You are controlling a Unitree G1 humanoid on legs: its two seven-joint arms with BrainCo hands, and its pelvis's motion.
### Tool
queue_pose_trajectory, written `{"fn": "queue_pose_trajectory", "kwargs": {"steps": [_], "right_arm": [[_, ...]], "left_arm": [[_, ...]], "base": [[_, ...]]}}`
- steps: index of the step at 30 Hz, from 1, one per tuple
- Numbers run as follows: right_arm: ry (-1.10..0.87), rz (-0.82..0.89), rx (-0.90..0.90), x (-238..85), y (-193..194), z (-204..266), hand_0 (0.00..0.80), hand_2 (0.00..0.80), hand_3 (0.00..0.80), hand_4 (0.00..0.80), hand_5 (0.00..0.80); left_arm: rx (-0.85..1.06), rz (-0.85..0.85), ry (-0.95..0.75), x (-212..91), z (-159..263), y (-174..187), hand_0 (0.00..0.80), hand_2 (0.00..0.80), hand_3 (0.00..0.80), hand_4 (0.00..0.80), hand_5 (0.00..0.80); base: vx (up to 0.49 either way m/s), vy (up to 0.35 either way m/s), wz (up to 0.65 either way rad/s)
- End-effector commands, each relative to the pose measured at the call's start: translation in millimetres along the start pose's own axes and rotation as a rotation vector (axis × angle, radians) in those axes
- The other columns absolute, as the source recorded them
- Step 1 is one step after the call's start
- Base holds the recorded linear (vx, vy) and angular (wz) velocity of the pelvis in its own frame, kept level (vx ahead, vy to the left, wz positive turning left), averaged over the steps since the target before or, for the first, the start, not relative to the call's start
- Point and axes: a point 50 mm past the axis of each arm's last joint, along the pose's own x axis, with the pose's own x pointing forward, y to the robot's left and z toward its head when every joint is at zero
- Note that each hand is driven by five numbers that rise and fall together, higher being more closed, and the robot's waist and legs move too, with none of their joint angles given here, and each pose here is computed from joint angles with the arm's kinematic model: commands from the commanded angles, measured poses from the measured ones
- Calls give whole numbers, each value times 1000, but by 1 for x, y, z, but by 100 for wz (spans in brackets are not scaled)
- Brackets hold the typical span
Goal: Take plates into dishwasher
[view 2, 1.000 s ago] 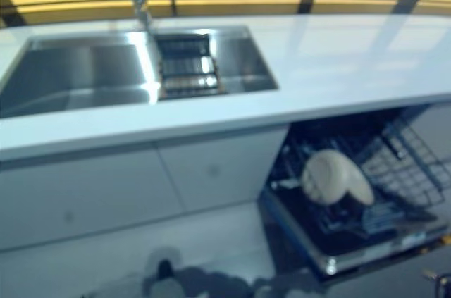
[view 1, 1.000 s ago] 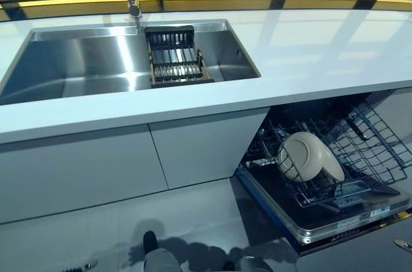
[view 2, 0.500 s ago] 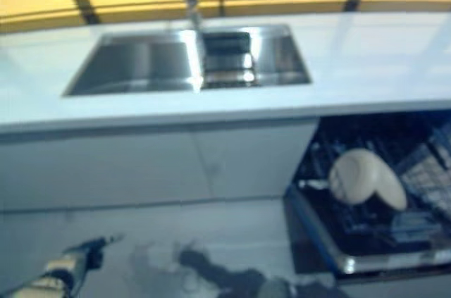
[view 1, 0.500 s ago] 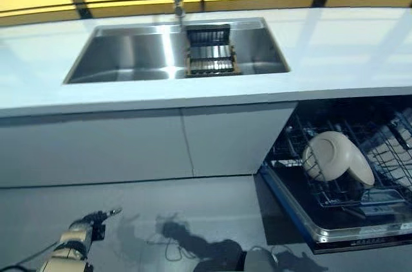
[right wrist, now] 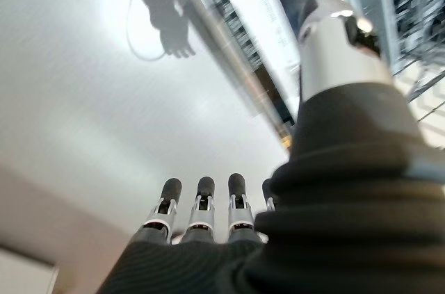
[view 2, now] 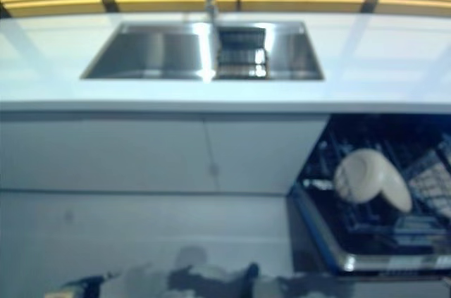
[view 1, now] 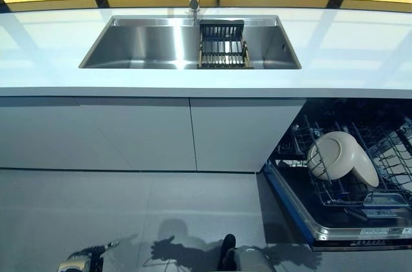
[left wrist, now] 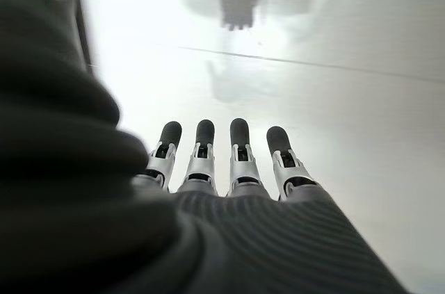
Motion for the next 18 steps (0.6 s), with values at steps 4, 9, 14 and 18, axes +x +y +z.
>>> {"fn": "queue_pose_trajectory", "kwargs": {"steps": [4, 9, 14, 18], "right_arm": [[37, 54, 12, 8, 11, -24, 0, 0, 0, 0, 0], [20, 107, 2, 15, 45, -35, 0, 0, 0, 0, 0], [7, 125, -75, 16, 80, -36, 0, 0, 0, 0, 0], [14, 164, 1, 17, 94, -44, 0, 0, 0, 0, 0]], "left_arm": [[45, 104, 25, -5, 4, 38, 0, 0, 0, 0, 0], [-36, 125, 193, -11, -55, 56, 0, 0, 0, 0, 0], [-150, 141, 232, -12, -79, 43, 0, 0, 0, 0, 0], [-103, 96, 133, -5, -49, 28, 0, 0, 0, 0, 0]], "base": [[-265, -49, 9], [-259, -102, -50], [-153, -221, -98], [-63, -166, -58]]}}
